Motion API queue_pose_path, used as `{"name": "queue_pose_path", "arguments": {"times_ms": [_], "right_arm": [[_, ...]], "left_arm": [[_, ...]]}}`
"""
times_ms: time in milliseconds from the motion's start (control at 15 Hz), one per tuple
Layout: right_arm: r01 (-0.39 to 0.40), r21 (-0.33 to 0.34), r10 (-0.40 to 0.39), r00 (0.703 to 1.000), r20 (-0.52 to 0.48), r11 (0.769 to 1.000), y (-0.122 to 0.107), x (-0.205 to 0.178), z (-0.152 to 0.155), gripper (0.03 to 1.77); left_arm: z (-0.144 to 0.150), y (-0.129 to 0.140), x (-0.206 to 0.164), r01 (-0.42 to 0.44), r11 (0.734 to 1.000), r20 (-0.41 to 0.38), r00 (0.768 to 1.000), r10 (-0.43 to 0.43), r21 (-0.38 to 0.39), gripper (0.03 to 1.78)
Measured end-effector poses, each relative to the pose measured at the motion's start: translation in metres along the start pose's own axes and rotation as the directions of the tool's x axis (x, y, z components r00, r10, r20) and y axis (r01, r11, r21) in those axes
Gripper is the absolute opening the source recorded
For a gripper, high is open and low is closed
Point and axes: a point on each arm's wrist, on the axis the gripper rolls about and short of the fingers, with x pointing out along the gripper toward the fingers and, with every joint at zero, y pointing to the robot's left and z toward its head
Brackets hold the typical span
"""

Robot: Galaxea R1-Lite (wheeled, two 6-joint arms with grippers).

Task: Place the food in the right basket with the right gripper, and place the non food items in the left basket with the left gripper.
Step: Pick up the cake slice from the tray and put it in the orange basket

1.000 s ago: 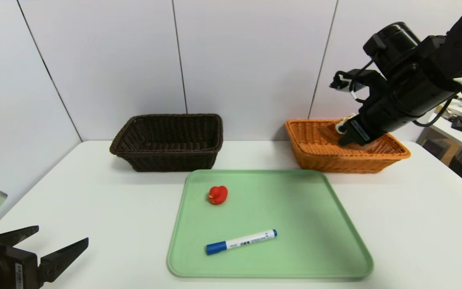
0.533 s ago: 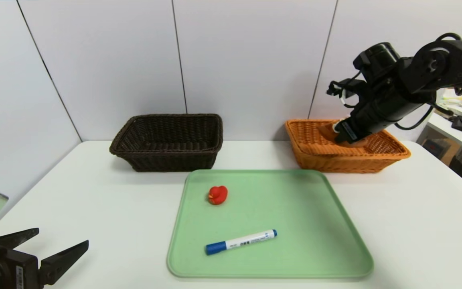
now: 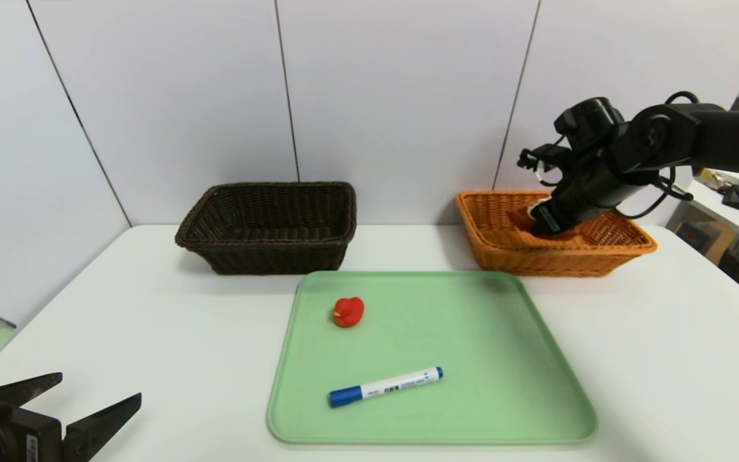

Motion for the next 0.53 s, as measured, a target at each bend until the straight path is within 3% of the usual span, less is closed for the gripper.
{"name": "queue_pose_path", "arguments": {"times_ms": [533], "right_arm": [[-0.015,0.003,0.015,0.999,-0.036,1.000,0.004,0.017,-0.004,0.84]], "left_arm": [[-0.003,0.000,0.001,0.000,1.000,-0.010,1.000,0.000,0.002,1.69]]}}
